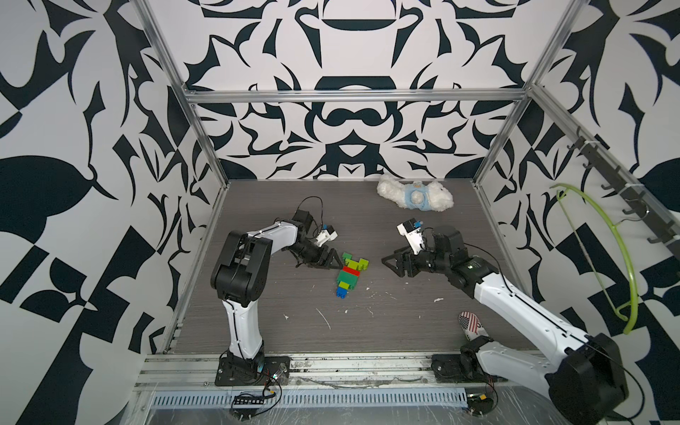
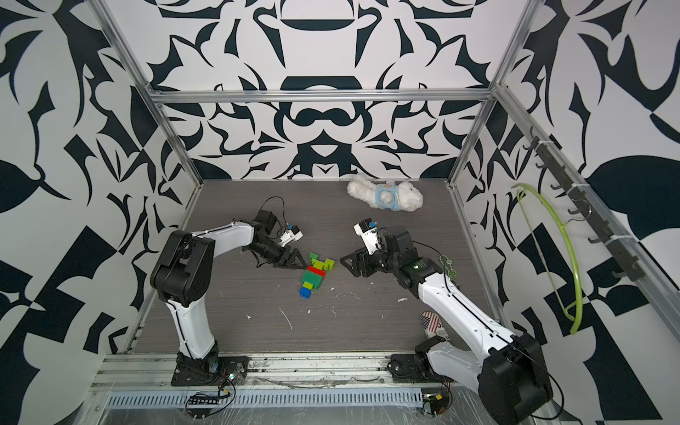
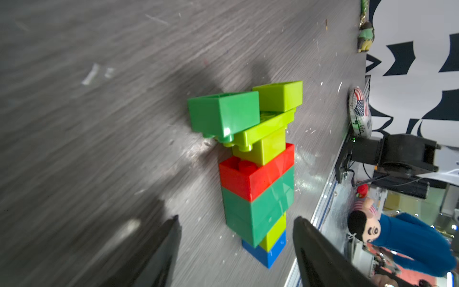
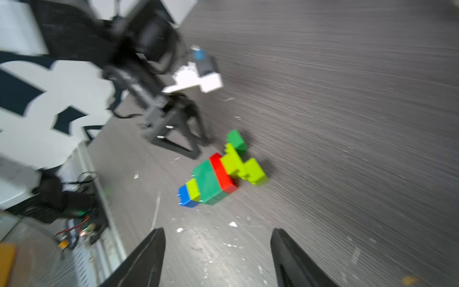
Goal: Assemble a carrot with lego
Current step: Adjust the lego brick at the center of the board.
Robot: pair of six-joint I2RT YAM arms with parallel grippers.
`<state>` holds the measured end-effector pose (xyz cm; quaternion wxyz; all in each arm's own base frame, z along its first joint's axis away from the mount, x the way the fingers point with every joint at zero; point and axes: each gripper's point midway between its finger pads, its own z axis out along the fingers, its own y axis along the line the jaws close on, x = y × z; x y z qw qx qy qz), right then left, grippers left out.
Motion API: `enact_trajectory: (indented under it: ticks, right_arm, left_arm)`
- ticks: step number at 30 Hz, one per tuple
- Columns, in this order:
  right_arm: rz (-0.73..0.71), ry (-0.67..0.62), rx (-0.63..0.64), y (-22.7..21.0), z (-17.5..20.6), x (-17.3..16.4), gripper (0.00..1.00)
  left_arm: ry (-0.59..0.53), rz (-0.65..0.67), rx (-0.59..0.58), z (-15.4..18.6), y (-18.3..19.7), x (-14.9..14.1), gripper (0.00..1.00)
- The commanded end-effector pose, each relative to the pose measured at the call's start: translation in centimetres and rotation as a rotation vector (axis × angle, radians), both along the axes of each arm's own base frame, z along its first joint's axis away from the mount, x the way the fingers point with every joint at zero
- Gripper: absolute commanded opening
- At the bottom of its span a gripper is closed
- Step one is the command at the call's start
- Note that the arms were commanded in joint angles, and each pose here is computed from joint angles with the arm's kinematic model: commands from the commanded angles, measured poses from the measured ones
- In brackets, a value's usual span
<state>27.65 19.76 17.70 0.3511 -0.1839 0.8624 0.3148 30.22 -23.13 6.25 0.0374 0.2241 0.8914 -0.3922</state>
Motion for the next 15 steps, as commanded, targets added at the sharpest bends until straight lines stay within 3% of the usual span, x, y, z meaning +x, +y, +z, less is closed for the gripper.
enact_trajectory:
  ticks: [1, 5, 8, 11, 15]
  right_arm:
    - [-0.287, -0.069, -0.180, -5.2, -0.7, 3.3, 0.74]
    - [-0.606, -0.275, -0.455, -12.5, -0.4, 5.8, 0.76]
    - [-0.739, -0.381, -0.631, -16.3, -1.5, 6.5, 0.79]
    - [-0.818, -0.409, -0.653, -18.6, -3.7, 7.6, 0.81]
    - [-0.828, -0.441, -0.570, -19.0, -6.6, 9.2, 0.81]
  left_arm:
    - [-0.200, 0.165, 0.030, 3.9, 2.2, 3.2, 0.81]
    - [-0.590, 0.475, 0.207, 7.1, 7.7, 6.9, 0.84]
    - [-0.820, 0.660, 0.372, 9.0, 13.1, 8.0, 0.97]
    - [-0.888, 0.750, 0.515, 8.8, 17.4, 8.7, 1.00]
    - [-0.892, 0.745, 0.488, 5.6, 19.2, 9.1, 0.99]
